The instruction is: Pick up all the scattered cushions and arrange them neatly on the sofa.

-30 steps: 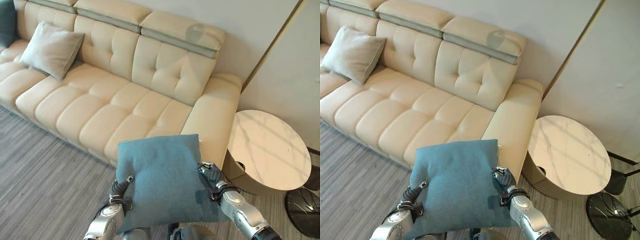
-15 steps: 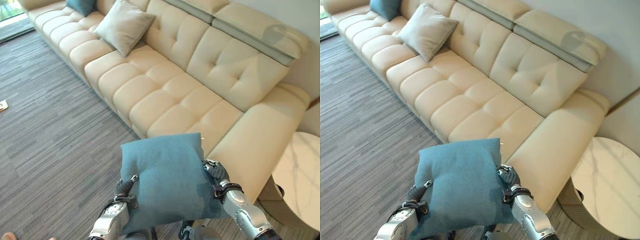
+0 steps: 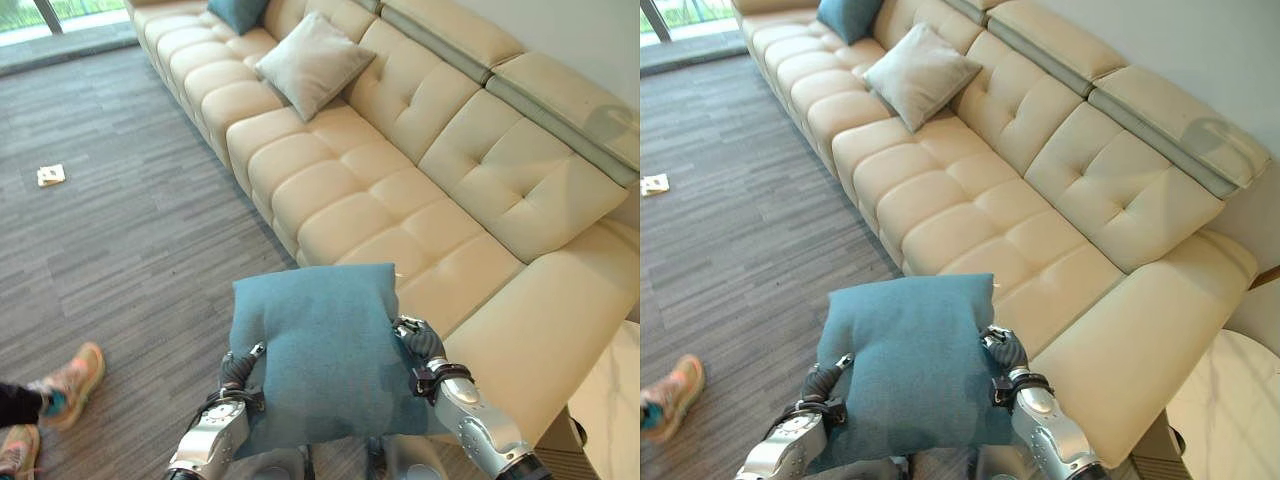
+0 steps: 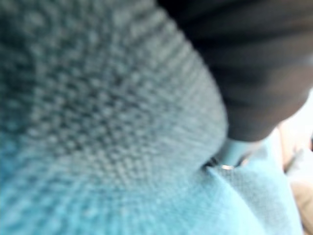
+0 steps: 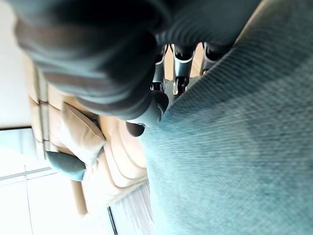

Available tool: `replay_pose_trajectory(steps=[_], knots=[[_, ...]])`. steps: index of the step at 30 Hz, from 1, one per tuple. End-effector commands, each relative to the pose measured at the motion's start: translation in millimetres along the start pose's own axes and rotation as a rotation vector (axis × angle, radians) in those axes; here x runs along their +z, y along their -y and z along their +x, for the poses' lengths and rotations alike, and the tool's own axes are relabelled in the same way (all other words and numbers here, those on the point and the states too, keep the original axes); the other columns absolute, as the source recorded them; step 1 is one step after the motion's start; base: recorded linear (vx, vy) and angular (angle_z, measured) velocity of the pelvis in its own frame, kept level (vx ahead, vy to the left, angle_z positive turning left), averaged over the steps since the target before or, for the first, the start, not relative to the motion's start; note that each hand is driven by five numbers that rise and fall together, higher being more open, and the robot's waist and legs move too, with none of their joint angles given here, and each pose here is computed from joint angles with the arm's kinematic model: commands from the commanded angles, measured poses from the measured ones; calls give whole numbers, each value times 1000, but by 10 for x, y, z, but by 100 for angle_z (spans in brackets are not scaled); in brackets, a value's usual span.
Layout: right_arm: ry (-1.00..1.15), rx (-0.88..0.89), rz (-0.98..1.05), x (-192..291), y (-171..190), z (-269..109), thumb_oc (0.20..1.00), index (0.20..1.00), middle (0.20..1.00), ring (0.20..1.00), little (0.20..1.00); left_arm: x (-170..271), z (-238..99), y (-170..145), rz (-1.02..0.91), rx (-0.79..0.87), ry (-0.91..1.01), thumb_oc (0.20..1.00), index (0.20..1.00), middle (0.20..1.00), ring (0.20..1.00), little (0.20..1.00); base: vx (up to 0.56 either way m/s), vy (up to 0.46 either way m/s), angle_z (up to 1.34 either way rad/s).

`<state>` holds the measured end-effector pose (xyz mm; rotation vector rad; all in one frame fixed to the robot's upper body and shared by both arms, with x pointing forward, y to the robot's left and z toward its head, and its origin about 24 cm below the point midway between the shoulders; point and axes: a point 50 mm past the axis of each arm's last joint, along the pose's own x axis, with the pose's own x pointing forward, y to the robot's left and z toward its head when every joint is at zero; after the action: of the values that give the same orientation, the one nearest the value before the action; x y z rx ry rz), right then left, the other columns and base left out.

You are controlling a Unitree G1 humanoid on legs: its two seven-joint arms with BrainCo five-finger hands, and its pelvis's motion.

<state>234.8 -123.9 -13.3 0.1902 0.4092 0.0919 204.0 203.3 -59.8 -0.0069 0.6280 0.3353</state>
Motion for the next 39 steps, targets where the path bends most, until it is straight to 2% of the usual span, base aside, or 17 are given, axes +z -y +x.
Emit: replay_pose_trajectory(steps=[1,8,17,28,39], knots=[[152,167,77,307,-394,6,200,200,200,200,200,452,-123,523,-74,-213,203,200,200,200,200,200,348,-47,53],[114,107,47,182,-167,-58,200,200,200,200,200,384,-153,586,-103,-232,175,200,200,200,200,200,606,-133,33],[118,101,1,207,-94,-64,200,200,200,200,200,305,-170,568,-145,-224,136,200,200,200,200,200,207,-89,-33],[105,116,-50,197,-90,-20,200,200,200,200,200,247,-177,567,-92,-255,133,200,200,200,200,200,189,72,-117],[119,207,-137,247,-287,70,200,200,200,200,200,278,-139,305,-105,-199,158,200,200,200,200,200,187,203,-140]])
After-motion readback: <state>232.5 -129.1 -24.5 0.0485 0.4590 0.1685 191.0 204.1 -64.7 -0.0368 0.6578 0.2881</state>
